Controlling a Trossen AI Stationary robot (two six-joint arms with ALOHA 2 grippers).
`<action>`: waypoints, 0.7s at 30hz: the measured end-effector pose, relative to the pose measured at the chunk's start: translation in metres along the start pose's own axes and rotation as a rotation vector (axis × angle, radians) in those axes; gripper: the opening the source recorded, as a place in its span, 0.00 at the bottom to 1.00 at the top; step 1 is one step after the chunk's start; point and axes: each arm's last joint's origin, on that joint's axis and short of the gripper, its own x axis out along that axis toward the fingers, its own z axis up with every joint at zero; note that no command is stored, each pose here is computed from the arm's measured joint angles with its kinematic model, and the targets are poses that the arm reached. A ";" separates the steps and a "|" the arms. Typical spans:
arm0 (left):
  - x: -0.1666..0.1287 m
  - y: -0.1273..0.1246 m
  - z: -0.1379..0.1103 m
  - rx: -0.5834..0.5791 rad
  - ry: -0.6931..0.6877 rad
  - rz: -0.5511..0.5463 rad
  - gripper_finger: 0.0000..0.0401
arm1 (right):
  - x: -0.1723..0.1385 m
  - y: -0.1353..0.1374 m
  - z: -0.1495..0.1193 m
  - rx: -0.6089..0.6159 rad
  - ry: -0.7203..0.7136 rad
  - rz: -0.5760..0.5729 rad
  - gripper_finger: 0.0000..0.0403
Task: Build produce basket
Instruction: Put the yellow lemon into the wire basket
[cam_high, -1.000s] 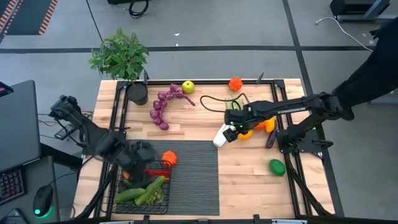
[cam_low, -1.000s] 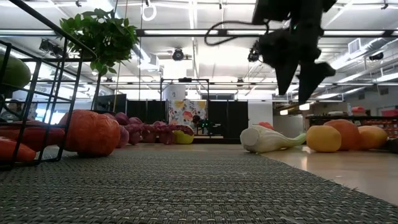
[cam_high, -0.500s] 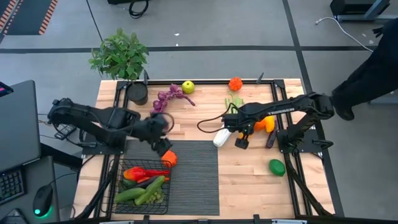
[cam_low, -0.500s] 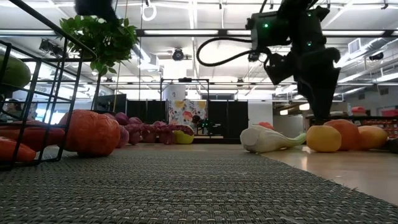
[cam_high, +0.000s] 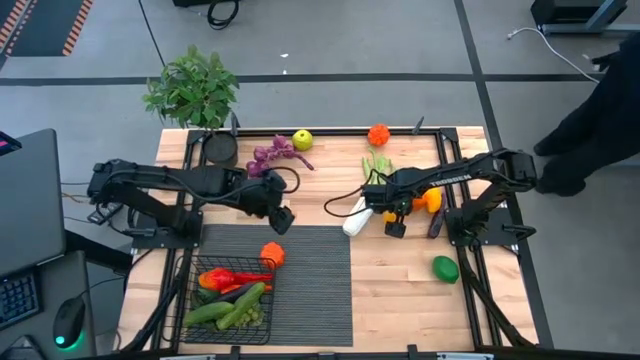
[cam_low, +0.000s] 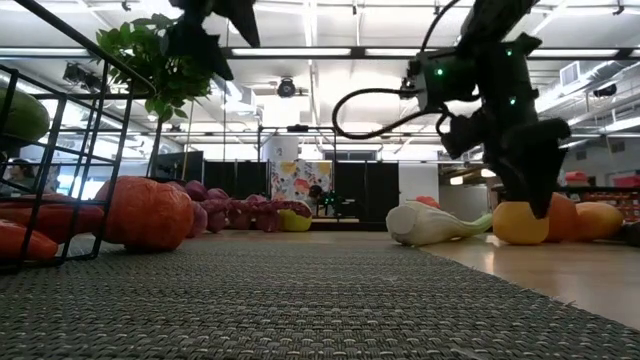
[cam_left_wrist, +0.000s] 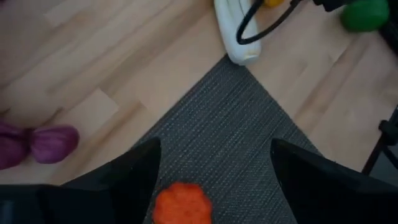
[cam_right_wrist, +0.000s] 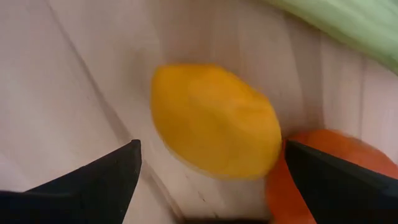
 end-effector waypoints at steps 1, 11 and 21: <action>0.004 0.000 0.001 -0.002 0.013 0.000 0.77 | 0.001 0.000 0.000 0.001 0.001 -0.001 0.99; 0.017 -0.003 0.002 -0.013 0.073 -0.033 0.77 | 0.012 0.000 0.000 0.036 -0.050 0.005 0.92; 0.017 -0.003 0.005 -0.020 0.056 -0.050 0.77 | 0.011 0.002 0.001 0.068 -0.052 0.038 0.72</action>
